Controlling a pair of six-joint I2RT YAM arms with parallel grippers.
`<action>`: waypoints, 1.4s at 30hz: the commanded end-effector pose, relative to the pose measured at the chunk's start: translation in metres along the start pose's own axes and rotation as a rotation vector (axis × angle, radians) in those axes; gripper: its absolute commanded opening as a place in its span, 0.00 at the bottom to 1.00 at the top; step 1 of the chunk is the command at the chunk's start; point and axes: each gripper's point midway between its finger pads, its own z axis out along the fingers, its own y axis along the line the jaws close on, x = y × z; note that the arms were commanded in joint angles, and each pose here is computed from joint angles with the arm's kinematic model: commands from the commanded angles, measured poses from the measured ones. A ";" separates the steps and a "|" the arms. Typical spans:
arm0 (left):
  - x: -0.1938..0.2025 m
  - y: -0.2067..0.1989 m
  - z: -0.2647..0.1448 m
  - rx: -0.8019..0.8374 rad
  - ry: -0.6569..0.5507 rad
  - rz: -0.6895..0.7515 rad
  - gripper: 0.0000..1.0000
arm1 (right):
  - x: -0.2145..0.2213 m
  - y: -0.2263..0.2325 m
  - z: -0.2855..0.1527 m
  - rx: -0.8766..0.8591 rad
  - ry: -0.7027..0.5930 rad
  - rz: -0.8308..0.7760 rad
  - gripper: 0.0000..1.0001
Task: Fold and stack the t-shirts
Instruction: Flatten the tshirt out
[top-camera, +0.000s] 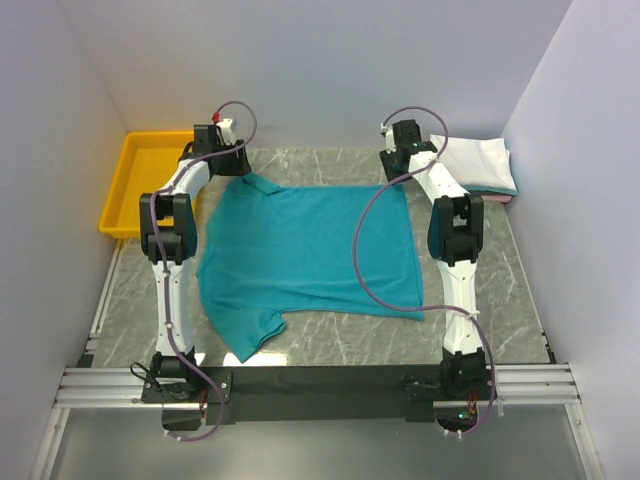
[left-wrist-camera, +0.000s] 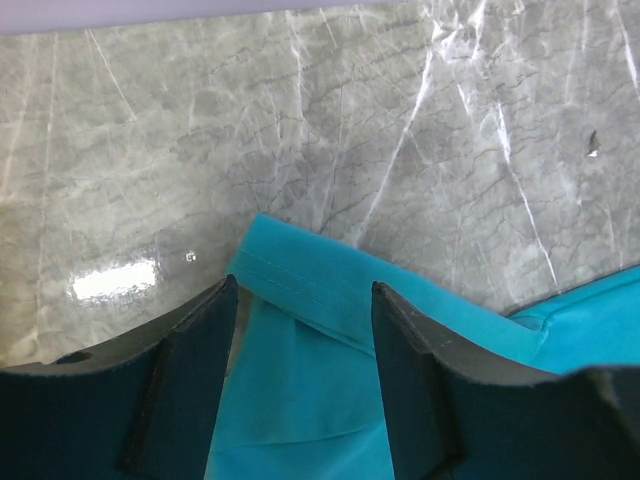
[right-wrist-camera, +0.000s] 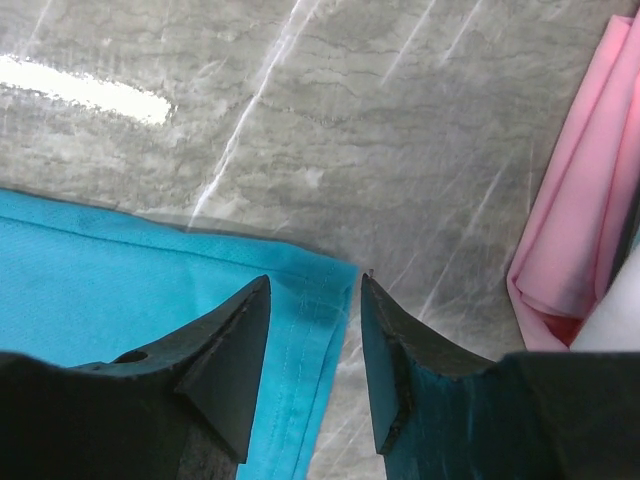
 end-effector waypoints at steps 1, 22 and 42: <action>-0.022 0.000 0.002 -0.021 -0.060 -0.020 0.61 | -0.014 -0.007 0.003 -0.001 -0.039 0.011 0.48; -0.016 0.002 0.006 -0.037 -0.024 -0.070 0.63 | 0.001 -0.027 0.000 -0.023 -0.003 0.148 0.43; -0.020 -0.017 0.022 0.067 -0.023 -0.160 0.59 | -0.001 -0.027 -0.008 -0.054 -0.011 0.223 0.54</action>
